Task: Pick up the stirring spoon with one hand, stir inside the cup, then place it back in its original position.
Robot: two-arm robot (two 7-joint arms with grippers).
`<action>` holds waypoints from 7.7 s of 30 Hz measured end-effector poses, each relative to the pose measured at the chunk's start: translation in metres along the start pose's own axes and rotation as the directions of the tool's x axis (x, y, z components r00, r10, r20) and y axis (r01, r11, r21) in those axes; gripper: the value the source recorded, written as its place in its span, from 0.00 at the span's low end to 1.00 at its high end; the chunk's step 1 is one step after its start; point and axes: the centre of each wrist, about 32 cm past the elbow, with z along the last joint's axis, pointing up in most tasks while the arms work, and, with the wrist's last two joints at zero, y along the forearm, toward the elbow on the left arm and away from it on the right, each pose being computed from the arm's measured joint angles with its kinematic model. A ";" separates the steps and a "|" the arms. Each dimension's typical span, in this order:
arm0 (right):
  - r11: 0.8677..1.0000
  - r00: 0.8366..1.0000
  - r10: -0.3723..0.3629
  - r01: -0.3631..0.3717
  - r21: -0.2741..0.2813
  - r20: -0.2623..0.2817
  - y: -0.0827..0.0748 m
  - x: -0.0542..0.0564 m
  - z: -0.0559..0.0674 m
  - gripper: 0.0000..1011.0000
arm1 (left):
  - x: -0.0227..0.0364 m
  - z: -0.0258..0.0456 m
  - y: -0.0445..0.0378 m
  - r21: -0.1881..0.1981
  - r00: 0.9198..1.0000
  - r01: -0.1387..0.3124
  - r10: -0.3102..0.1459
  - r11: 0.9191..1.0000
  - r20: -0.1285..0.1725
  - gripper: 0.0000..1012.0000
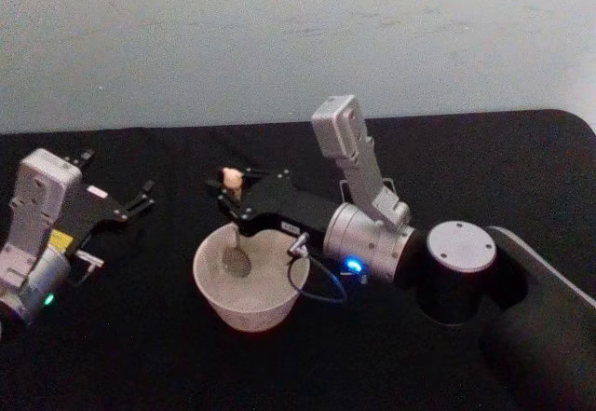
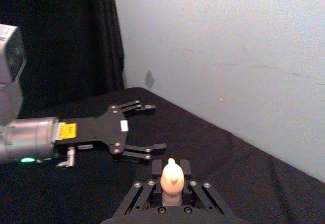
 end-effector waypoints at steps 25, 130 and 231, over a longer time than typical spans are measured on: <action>0.999 0.999 0.046 -0.046 0.000 0.002 -0.058 0.009 0.005 0.21 | 0.0000 0.0000 0.0000 0.000 1.000 0.000 0.000 1.000 0.000 0.99; 0.947 0.963 -0.225 0.251 0.199 -0.146 -0.129 0.046 0.068 0.21 | 0.0000 0.0000 0.0000 0.000 1.000 0.000 0.000 1.000 0.000 0.99; 0.937 0.920 -0.337 0.349 0.028 -0.199 -0.108 0.042 -0.003 0.55 | 0.0000 0.0000 0.0000 0.000 1.000 0.000 0.000 1.000 0.000 0.99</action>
